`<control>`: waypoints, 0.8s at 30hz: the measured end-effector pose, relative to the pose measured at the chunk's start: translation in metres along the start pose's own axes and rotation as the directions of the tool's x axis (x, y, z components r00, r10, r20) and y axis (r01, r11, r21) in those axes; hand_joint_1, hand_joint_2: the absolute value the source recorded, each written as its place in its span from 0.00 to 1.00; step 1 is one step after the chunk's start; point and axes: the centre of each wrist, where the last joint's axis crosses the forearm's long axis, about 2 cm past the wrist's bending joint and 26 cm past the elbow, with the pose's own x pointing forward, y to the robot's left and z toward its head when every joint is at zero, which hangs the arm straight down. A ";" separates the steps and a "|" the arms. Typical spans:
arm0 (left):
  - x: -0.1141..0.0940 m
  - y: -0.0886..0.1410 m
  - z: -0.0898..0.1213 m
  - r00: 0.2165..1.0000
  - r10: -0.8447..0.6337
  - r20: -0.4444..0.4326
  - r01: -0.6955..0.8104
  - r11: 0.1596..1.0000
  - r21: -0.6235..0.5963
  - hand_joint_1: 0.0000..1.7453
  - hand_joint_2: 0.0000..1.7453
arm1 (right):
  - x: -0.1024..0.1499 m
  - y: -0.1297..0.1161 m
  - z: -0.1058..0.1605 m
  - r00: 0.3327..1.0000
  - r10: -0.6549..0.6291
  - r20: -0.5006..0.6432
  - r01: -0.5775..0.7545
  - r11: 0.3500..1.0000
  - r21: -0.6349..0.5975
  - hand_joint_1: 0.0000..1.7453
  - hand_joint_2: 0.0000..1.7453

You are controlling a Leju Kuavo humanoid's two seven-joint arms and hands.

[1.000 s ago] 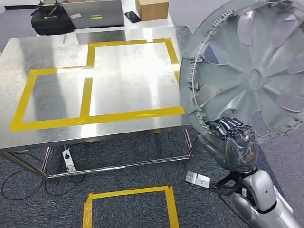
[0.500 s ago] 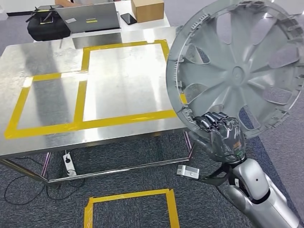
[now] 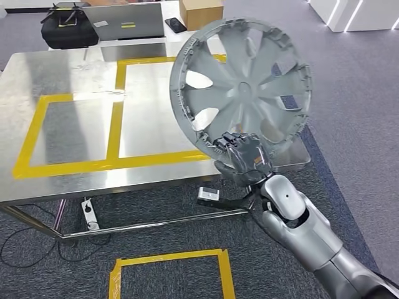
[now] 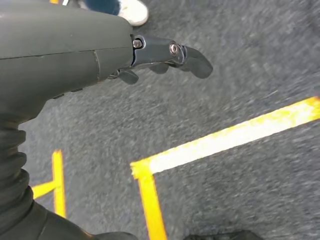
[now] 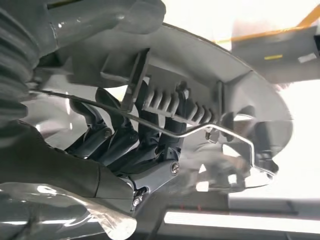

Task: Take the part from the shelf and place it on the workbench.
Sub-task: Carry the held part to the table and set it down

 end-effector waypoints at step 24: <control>0.005 -0.002 -0.001 0.996 -0.023 0.087 0.033 0.993 -0.117 0.00 1.00 | 0.042 0.077 -0.046 0.996 -0.063 -0.069 0.084 0.924 0.372 0.25 0.25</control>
